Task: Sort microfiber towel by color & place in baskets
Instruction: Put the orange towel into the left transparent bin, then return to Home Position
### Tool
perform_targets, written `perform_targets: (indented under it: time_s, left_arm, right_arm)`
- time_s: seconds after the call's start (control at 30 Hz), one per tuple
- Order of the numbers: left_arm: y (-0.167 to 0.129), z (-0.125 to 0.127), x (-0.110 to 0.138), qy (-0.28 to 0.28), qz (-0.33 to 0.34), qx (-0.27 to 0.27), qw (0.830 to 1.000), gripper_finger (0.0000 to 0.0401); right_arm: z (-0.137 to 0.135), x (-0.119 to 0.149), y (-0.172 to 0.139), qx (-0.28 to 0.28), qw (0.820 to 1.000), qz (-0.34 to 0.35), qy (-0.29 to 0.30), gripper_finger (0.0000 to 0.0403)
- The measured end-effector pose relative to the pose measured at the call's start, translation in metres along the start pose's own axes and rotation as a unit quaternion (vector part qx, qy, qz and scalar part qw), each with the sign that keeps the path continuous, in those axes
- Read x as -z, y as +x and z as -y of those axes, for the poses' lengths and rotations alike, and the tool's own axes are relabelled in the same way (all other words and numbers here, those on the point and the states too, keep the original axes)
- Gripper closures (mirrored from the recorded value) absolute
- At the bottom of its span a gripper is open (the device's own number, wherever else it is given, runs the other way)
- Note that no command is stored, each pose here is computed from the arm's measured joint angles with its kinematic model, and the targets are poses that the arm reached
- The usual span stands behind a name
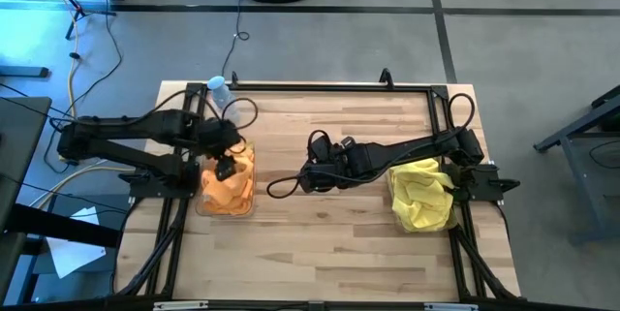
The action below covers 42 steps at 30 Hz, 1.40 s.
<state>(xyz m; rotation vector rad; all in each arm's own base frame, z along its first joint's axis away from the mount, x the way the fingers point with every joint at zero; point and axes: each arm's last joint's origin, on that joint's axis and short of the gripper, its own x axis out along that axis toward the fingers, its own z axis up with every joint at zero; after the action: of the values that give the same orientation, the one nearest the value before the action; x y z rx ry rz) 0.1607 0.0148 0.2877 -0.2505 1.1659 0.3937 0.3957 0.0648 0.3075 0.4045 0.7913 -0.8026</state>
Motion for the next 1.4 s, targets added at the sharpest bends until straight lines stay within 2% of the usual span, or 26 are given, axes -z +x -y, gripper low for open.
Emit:
perform_targets:
  time_s: [0.13, 0.23, 0.4, 0.53, 0.73, 0.87, 1.0, 1.1, 1.3, 1.4]
  left_arm:
    - [0.004, 0.006, -0.011, 0.058, 0.051, 0.026, 0.997, 0.016]
    - [0.019, 0.01, -0.01, 0.085, 0.021, 0.027, 0.996, 0.016]
    - [0.057, 0.012, -0.001, 0.053, -0.064, 0.002, 0.997, 0.016]
    - [0.084, 0.012, 0.007, 0.018, -0.133, -0.019, 0.991, 0.016]
    - [0.103, 0.015, 0.009, 0.012, -0.179, -0.035, 0.983, 0.016]
    - [0.097, 0.013, 0.012, -0.005, -0.182, -0.036, 0.983, 0.016]
    - [0.073, 0.009, 0.015, -0.019, -0.188, -0.036, 0.981, 0.016]
    - [0.052, 0.006, 0.012, -0.029, -0.15, -0.021, 0.988, 0.016]
    - [0.019, 0.001, 0.013, -0.059, -0.07, 0.016, 0.996, 0.016]
    - [0.013, -0.002, 0.016, -0.071, -0.056, 0.018, 0.996, 0.0161]
  right_arm:
    - [0.0, 0.0, 0.0, 0.0, 1.0, 0.0, -0.001, 0.0206]
    - [0.0, 0.0, 0.0, 0.0, 1.0, 0.0, -0.001, 0.0206]
    - [0.0, 0.0, 0.0, 0.0, 1.0, 0.0, -0.001, 0.0206]
    - [0.0, 0.0, 0.0, 0.0, 1.0, 0.0, -0.001, 0.0206]
    - [0.0, 0.0, 0.0, 0.001, 1.0, 0.0, -0.001, 0.0206]
    - [0.001, 0.002, 0.0, -0.005, 1.0, -0.017, -0.01, 0.0206]
    - [-0.001, 0.003, 0.0, -0.031, 0.997, -0.051, -0.05, 0.0206]
    - [-0.001, 0.004, 0.0, -0.036, 0.993, -0.053, -0.096, 0.0206]
    - [0.002, 0.005, 0.0, -0.02, 0.994, -0.057, -0.091, 0.0208]
    - [0.004, 0.012, 0.003, -0.002, 0.989, -0.088, -0.123, 0.0232]
